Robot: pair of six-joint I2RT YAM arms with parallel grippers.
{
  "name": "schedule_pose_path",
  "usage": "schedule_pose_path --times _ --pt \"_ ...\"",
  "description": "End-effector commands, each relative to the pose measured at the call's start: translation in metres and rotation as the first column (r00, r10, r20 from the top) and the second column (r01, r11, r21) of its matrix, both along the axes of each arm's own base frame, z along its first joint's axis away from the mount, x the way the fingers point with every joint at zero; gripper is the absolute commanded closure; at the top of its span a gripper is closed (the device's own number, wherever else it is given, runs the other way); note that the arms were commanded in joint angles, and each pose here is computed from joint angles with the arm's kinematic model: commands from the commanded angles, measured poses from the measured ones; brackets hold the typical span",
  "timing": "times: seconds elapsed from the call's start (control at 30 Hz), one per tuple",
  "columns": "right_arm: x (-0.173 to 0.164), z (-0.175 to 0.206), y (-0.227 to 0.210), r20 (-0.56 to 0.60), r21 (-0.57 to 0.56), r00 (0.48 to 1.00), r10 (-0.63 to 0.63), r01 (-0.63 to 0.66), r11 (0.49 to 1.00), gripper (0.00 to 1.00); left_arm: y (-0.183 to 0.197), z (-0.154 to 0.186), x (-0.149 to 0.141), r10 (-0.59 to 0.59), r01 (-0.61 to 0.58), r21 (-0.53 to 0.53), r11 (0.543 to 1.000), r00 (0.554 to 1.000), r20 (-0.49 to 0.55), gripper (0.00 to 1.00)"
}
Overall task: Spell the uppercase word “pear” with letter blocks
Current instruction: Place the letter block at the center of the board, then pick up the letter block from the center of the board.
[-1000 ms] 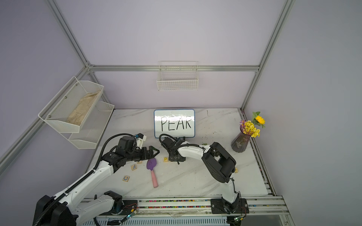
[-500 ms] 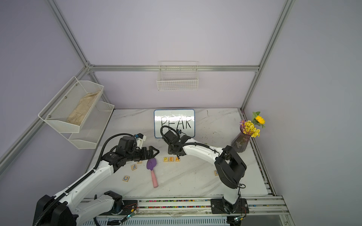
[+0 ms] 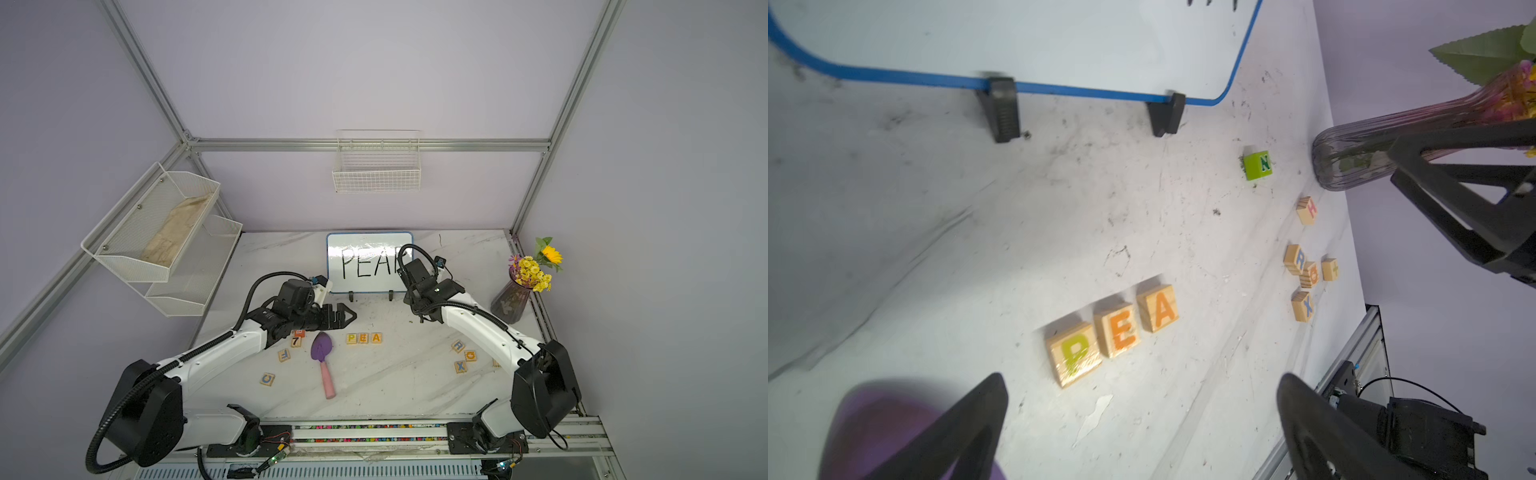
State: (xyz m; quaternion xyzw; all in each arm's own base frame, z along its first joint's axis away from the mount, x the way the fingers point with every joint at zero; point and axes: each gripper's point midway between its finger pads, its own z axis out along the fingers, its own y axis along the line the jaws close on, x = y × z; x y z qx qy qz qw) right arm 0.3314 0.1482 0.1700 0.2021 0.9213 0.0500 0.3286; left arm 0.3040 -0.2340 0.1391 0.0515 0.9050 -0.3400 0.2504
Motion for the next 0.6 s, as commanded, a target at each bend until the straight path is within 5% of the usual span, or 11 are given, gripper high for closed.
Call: schedule_pose_path --times 0.0,0.2,0.57 --pt "-0.022 -0.011 -0.038 -0.073 -0.085 0.994 -0.081 0.075 0.994 0.39 -0.043 0.062 0.025 -0.078 0.096 -0.083 0.992 0.977 0.196 0.0" --pt "-0.049 -0.03 -0.074 -0.095 -0.056 0.962 -0.258 0.253 0.966 0.41 -0.071 0.044 0.012 -0.207 0.224 -0.092 0.97 0.964 0.165 0.0" --pt "-0.078 -0.076 -0.082 -0.221 -0.056 0.917 -0.331 0.326 0.944 0.45 -0.071 0.035 0.023 -0.203 0.213 -0.041 0.976 0.964 0.174 0.0"
